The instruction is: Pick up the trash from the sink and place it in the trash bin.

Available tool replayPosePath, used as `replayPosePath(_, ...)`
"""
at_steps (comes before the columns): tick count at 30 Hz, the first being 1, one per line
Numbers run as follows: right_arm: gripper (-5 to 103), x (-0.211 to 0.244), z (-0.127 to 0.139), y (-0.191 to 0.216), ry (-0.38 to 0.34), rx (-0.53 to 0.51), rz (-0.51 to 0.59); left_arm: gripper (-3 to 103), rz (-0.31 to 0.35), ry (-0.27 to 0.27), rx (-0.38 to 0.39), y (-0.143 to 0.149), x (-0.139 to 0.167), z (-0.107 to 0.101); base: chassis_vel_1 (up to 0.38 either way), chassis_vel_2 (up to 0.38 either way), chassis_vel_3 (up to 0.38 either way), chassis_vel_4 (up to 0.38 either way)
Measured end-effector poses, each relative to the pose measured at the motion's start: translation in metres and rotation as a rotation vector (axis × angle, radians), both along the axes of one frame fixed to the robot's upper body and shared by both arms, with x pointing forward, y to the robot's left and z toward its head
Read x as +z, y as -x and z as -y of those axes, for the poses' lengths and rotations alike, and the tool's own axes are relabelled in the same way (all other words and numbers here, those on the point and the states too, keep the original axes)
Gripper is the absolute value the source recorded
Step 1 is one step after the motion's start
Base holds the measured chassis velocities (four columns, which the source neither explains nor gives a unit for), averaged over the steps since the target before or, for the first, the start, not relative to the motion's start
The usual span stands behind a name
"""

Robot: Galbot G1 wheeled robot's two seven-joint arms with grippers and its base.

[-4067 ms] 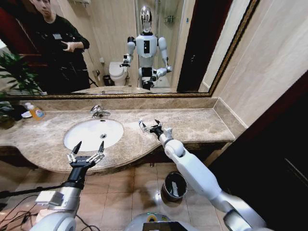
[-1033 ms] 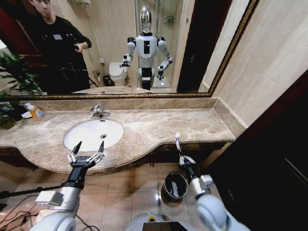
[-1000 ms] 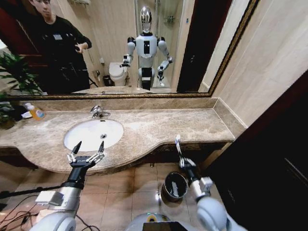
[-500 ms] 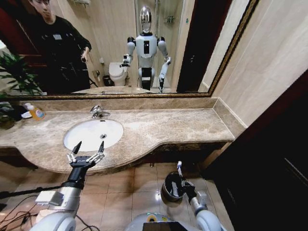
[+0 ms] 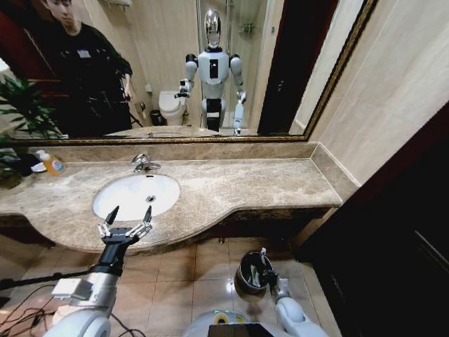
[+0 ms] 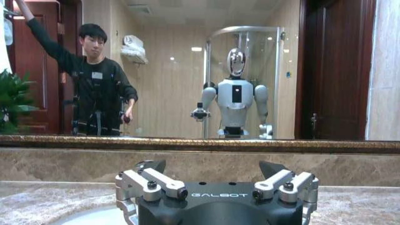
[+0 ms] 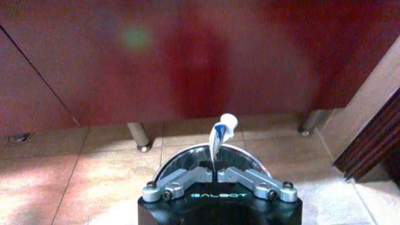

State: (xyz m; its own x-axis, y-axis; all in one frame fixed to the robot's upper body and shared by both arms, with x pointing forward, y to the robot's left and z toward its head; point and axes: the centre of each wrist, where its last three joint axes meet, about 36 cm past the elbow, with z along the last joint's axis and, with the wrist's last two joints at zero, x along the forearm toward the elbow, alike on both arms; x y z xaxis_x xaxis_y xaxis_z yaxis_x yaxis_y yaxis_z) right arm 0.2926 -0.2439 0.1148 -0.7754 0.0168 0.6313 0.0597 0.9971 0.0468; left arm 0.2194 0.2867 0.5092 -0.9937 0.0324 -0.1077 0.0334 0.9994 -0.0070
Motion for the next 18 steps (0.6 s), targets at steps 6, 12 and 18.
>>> replayPosePath(6,0,-0.014,-0.008,-0.004,-0.013,-0.008,-0.036,100,0.000,0.000,0.000,0.000,0.000,0.000,0.000,0.000,0.000,0.000)
replayPosePath(12,6,-0.020,-0.006,0.001,-0.013,-0.005,-0.060,100,0.000,0.000,0.000,0.000,0.000,0.000,0.000,0.000,0.000,0.000)
replayPosePath(18,33,-0.016,-0.014,-0.003,-0.003,-0.031,-0.043,100,0.000,0.000,0.000,0.000,0.000,0.000,0.000,0.000,0.000,0.000)
